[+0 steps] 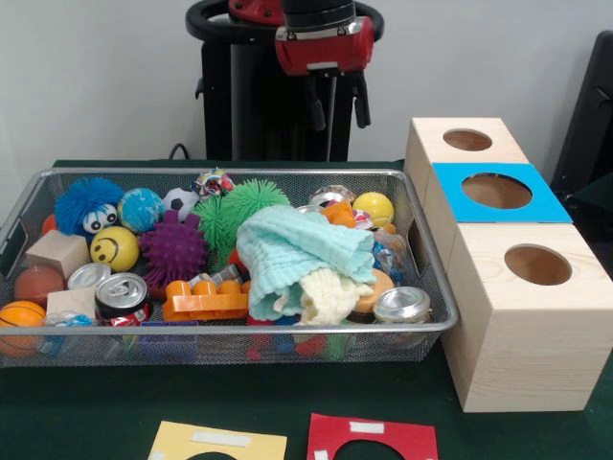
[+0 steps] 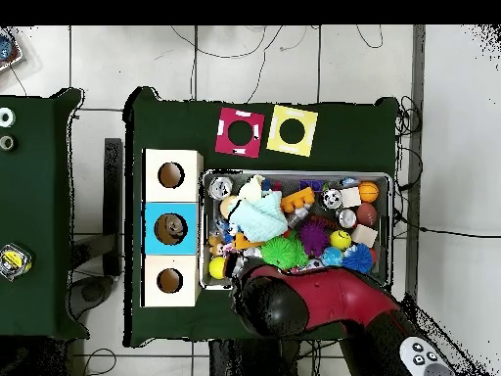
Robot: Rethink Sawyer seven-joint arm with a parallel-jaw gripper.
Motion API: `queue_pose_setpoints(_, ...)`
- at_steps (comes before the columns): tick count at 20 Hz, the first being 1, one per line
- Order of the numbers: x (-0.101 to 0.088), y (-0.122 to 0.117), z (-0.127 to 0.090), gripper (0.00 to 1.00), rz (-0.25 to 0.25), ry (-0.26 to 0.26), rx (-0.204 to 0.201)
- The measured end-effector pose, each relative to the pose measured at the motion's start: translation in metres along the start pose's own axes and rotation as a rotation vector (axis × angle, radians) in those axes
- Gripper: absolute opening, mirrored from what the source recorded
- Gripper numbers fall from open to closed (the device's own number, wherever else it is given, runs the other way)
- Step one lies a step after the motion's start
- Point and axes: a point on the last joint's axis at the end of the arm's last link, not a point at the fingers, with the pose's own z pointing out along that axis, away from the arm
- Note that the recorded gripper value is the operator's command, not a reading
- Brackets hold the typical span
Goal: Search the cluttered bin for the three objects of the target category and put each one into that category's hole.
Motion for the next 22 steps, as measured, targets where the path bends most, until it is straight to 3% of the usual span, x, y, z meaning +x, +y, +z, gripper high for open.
queue_pose_setpoints(13, 0.026, 0.0, 0.025, 1.0, -0.205, 0.016, -0.008)
queue_pose_setpoints(18, 0.018, -0.013, 0.018, 1.0, -0.227, 0.011, -0.004)
queue_pose_setpoints(22, 0.006, -0.037, 0.002, 1.0, -0.243, 0.031, 0.024)
